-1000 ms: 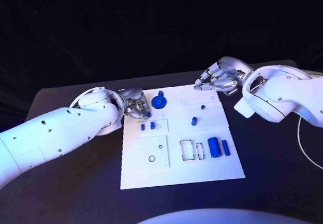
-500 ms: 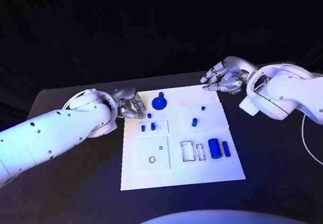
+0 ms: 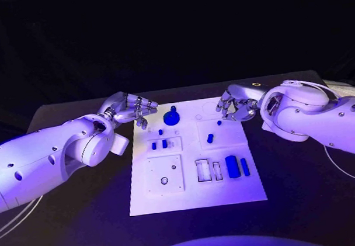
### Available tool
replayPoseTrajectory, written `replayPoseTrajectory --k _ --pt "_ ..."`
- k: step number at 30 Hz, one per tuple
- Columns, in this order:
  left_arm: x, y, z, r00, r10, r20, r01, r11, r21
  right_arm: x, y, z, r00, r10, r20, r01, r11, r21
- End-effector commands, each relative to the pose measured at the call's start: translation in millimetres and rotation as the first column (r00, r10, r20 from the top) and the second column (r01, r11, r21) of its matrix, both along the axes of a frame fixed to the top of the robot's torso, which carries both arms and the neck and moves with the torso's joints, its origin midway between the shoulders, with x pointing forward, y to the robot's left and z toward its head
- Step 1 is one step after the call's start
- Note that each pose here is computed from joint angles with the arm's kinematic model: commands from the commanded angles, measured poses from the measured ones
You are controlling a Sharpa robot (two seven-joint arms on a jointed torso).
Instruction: Assemble the parts on the task board
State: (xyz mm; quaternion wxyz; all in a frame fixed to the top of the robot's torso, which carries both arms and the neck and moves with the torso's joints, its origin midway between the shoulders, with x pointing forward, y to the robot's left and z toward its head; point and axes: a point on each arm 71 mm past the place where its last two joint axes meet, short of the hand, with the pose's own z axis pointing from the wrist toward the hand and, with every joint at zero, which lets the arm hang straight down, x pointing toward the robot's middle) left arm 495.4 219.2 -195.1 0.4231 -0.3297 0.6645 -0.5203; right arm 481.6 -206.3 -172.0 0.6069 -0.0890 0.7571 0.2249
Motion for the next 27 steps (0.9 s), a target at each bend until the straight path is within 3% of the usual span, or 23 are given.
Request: replayPoseTrajectory --k 1,7,27 --pt "-5.0 4.6 1.9 0.989 0.097 -0.111 -0.13 0.929 -0.346 0.0 2.1 -5.4 0.995 0.051 0.082 -0.033 0.979 -0.203" --pt "-12.6 3.0 -0.6 0.986 0.08 -0.149 -0.135 0.904 -0.406 0.7 11.3 -14.1 0.994 0.062 0.087 -0.04 0.97 -0.239" --pt "-16.8 2.8 -0.8 0.984 0.065 -0.169 -0.131 0.897 -0.421 2.7 24.6 -31.0 0.997 0.075 0.036 -0.061 0.954 -0.295"
